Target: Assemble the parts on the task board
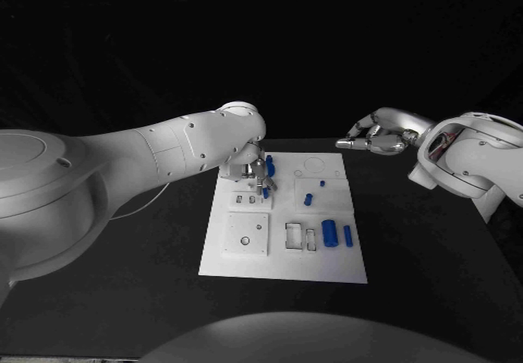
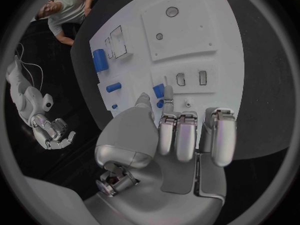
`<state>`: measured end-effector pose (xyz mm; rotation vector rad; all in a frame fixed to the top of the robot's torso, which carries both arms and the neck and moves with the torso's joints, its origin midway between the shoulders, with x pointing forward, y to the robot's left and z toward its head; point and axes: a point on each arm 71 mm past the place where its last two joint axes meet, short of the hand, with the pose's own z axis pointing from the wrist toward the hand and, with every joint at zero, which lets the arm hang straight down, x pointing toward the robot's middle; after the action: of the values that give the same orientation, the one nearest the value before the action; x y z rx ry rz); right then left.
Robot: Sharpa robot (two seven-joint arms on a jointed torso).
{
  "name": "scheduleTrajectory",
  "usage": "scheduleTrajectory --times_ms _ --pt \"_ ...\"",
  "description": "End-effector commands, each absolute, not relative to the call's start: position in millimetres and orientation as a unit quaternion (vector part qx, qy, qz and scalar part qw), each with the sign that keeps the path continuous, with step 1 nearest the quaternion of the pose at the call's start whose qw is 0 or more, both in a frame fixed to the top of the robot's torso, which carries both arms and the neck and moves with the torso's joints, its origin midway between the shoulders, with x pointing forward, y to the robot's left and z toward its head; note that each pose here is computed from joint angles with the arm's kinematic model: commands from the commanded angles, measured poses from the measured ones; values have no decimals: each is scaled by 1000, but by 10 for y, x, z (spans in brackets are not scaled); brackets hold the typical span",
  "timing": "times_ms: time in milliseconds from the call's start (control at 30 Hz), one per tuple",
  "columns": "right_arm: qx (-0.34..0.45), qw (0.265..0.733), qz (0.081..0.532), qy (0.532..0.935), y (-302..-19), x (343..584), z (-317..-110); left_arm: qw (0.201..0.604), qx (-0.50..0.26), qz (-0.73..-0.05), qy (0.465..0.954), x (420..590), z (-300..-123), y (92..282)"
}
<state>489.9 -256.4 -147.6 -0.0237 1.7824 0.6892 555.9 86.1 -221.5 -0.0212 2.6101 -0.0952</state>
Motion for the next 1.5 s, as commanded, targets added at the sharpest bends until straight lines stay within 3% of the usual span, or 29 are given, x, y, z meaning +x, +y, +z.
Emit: scheduleTrajectory --times_ms 33,1500 --pt "-13 570 293 767 -2559 4894 -1492 254 -4 -41 966 5544 -2220 829" --pt "-10 562 286 776 -2597 4876 -1509 248 0 -36 968 5535 -2280 808"
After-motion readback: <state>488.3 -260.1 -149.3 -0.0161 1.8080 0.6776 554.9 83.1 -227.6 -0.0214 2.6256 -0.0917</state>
